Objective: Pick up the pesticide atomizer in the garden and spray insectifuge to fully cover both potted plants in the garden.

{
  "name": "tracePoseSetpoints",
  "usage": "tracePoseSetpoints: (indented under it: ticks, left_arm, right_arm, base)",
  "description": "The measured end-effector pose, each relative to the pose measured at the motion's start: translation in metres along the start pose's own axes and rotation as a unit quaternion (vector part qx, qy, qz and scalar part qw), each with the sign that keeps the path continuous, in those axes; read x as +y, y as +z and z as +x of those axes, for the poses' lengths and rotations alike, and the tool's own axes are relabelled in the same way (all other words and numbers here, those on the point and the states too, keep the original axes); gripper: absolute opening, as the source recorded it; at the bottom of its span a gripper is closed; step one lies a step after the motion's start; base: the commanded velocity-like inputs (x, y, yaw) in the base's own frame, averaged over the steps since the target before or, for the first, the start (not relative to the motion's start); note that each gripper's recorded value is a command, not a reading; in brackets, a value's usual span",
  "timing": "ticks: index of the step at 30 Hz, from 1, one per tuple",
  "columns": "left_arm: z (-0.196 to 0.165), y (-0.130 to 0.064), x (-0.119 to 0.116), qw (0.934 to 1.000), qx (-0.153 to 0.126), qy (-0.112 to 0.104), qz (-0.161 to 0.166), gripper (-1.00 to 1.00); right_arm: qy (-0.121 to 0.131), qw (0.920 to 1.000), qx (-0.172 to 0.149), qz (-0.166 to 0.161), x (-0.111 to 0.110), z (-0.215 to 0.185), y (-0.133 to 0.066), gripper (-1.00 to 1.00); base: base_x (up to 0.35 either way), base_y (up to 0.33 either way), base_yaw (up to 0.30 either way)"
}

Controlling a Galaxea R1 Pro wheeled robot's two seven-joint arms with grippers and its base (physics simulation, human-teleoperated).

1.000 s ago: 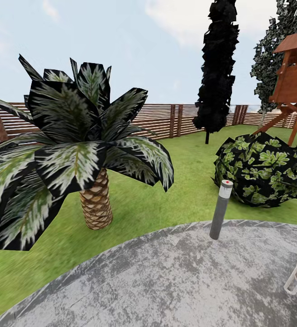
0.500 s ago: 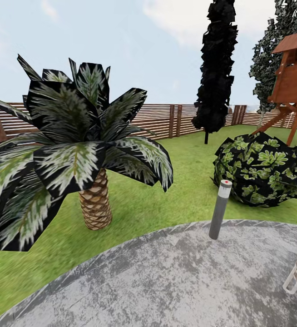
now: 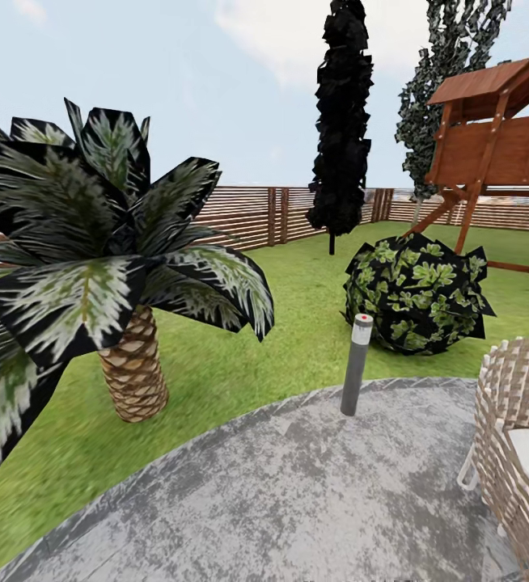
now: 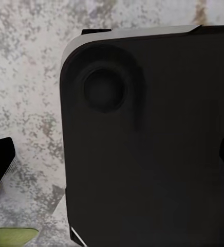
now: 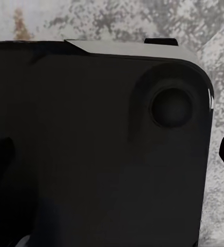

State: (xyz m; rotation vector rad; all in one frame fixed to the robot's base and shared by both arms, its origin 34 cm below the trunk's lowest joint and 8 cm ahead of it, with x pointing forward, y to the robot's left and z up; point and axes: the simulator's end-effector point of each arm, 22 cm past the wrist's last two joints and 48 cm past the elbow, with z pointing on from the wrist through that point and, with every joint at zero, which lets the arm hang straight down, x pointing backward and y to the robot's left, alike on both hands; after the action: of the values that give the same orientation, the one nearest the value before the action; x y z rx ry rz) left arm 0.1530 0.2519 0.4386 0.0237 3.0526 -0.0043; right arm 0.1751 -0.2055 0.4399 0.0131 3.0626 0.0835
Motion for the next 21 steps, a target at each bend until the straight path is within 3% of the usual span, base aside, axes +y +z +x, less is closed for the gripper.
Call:
tracePoseSetpoints:
  ticks: [21]
  left_arm:
    - [-0.0011, 0.0, 0.0008, 1.0, -0.001, 0.001, 0.0, 1.0]
  right_arm:
    - [0.0, 1.0, 0.0, 0.004, -0.0054, -0.0004, 0.0, 1.0]
  base:
    - [0.0, 0.0, -0.299]
